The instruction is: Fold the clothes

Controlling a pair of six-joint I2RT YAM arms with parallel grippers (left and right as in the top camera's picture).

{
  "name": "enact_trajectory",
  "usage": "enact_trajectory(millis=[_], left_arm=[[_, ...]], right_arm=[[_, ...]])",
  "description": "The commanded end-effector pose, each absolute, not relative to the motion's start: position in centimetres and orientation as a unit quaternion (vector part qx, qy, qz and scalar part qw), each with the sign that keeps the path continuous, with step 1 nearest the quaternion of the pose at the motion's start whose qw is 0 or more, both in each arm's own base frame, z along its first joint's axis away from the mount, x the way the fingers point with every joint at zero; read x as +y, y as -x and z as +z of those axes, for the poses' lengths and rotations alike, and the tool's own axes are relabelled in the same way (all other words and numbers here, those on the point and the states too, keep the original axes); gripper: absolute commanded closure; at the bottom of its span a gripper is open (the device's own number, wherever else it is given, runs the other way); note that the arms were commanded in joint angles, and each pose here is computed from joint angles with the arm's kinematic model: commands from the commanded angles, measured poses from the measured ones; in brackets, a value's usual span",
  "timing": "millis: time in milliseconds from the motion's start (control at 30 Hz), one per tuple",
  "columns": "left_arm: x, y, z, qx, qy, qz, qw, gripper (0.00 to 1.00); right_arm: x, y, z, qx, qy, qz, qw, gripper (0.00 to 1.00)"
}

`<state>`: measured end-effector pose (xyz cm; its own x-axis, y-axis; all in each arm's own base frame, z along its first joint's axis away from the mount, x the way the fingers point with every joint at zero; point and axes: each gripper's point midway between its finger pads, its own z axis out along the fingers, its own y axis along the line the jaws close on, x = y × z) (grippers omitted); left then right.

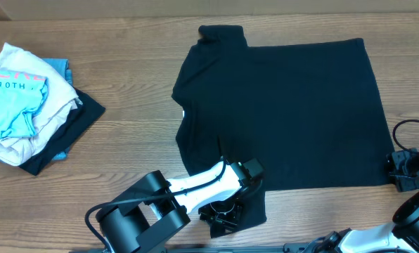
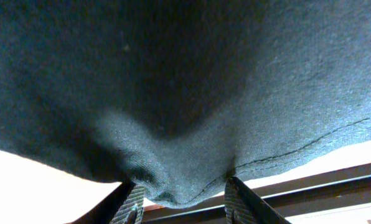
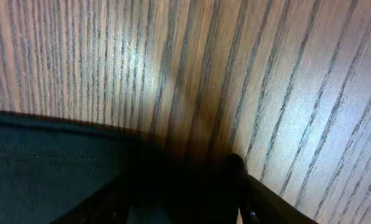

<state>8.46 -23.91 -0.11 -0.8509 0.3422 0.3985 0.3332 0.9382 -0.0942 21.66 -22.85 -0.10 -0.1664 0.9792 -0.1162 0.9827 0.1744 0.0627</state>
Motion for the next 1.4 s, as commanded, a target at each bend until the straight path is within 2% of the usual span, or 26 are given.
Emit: enact_trajectory(millis=[0,33,67,100,133,200,233,267,433,633,933,1000,1100,1233,1367], left_arm=[[-23.6,-8.1,-0.6,-0.962,0.165,0.006,0.216,0.57],[-23.5,-8.0,-0.7,-0.962,0.166,0.006,0.216,0.62],[-23.5,-8.0,-0.7,-0.962,0.167,0.006,0.216,0.73],[-23.5,-8.0,-0.7,-0.962,0.168,0.006,0.216,0.89],[-23.5,-8.0,-0.7,-0.962,0.168,0.006,0.217,0.96],[-23.4,-8.0,-0.7,-0.96,0.172,0.006,0.218,0.96],[-23.4,-8.0,-0.6,-0.959,0.18,0.008,0.218,0.96],[-23.4,-8.0,-0.6,-0.956,0.194,0.012,0.218,0.96],[-22.9,-10.0,1.3,-0.957,0.196,0.005,0.216,0.96],[-23.1,-15.5,6.3,-0.974,0.196,-0.007,0.115,0.96],[-21.9,-21.1,11.9,-0.987,0.156,-0.006,0.038,0.96],[-20.8,-24.7,13.8,-0.992,0.125,-0.011,-0.012,0.96],[-20.4,-27.5,15.1,-0.992,0.119,0.002,-0.051,0.96],[-18.5,-32.5,17.0,-0.99,0.084,0.021,-0.116,0.96],[-17.7,-35.3,17.4,-0.984,0.079,0.037,-0.152,0.96]], right_arm=[[-21.3,-21.4,-1.3,0.763,-0.645,0.017,0.044,0.41],[-21.2,-21.4,-1.3,0.763,-0.645,0.017,0.044,0.41],[-21.2,-21.4,-1.3,0.763,-0.645,0.018,0.044,0.41],[-21.2,-21.4,-1.3,0.763,-0.645,0.018,0.044,0.42],[-21.2,-21.4,-1.3,0.763,-0.645,0.018,0.044,0.47],[-21.2,-21.4,-1.3,0.763,-0.645,0.018,0.044,0.73],[-21.3,-21.5,-1.3,0.763,-0.645,0.018,0.045,0.9],[-21.4,-21.6,-1.3,0.763,-0.644,0.018,0.049,0.96],[-21.5,-22.2,-1.0,0.763,-0.643,0.028,0.058,0.96],[-21.7,-23.6,0.5,0.769,-0.635,0.039,0.063,0.96],[-21.2,-28.0,6.3,0.813,-0.577,0.027,0.075,0.96],[-21.9,-28.9,8.6,0.823,-0.561,0.027,0.089,0.96],[-21.9,-30.3,10.0,0.827,-0.549,0.046,0.109,0.96],[-21.5,-32.3,10.6,0.836,-0.529,0.046,0.138,0.96],[-20.9,-35.0,11.0,0.845,-0.503,0.047,0.174,0.96]])
